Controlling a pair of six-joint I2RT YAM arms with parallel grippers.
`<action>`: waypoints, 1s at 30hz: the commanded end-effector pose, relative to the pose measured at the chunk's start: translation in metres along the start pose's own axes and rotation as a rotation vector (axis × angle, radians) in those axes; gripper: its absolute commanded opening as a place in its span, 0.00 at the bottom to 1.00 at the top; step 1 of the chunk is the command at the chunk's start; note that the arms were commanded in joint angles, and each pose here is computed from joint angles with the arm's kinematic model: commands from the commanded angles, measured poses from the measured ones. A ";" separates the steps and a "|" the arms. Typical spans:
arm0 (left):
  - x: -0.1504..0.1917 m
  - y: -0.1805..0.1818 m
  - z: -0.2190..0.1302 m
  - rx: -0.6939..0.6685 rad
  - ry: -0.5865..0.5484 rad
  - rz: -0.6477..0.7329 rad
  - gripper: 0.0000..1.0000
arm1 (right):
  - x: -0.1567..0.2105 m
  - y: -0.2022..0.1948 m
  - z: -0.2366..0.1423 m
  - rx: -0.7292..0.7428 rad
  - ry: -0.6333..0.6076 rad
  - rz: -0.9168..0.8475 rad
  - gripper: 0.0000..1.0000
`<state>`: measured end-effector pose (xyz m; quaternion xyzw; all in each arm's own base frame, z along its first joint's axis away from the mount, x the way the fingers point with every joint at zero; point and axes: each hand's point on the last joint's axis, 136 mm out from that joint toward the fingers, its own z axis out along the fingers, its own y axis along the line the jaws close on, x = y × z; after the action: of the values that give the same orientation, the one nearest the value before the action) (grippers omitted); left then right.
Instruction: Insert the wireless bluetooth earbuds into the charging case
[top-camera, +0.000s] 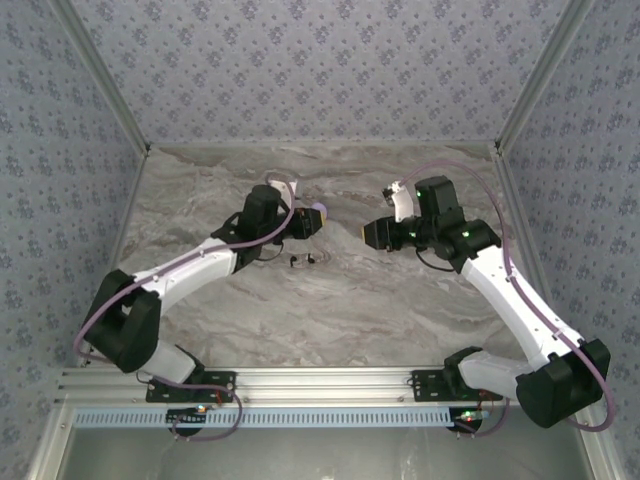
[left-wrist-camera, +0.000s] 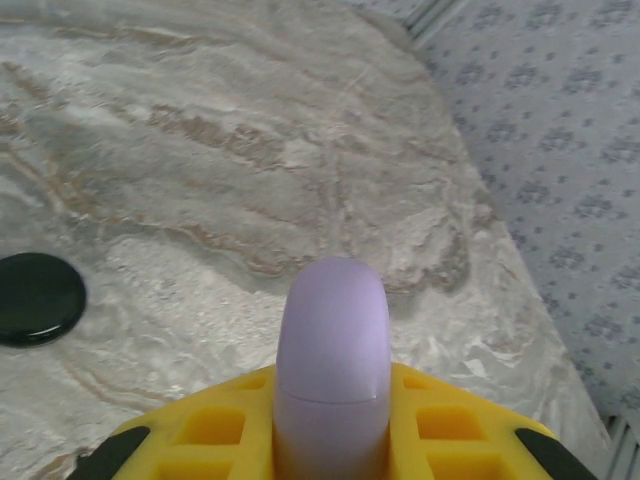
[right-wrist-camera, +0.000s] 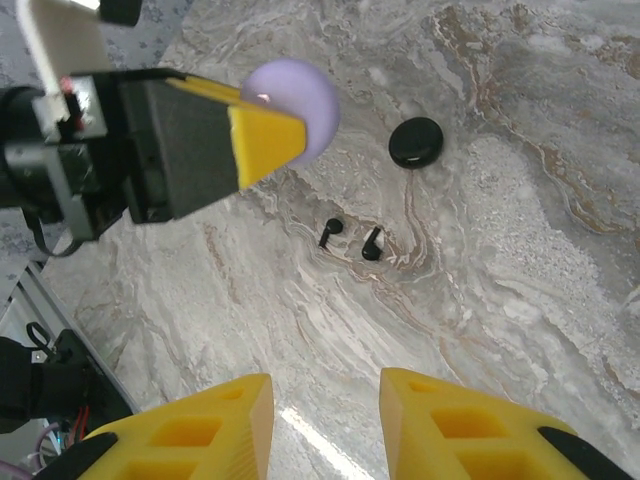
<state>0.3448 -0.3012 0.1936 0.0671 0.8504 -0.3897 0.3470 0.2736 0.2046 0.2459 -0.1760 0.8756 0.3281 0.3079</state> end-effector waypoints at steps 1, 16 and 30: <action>-0.001 0.016 0.006 -0.052 0.074 -0.040 0.23 | 0.012 -0.009 -0.005 0.046 0.024 0.015 0.35; -0.041 0.069 0.076 -0.137 0.176 -0.098 0.24 | 0.023 -0.017 -0.004 0.079 0.039 0.059 0.38; -0.043 0.105 0.137 -0.164 0.257 -0.085 0.24 | 0.028 -0.017 -0.007 0.086 0.048 0.071 0.38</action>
<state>0.4862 -0.3149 0.0957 0.0354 0.9189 -0.3173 0.2316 0.2622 0.1905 0.2290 -0.1529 0.8942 0.3034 0.2915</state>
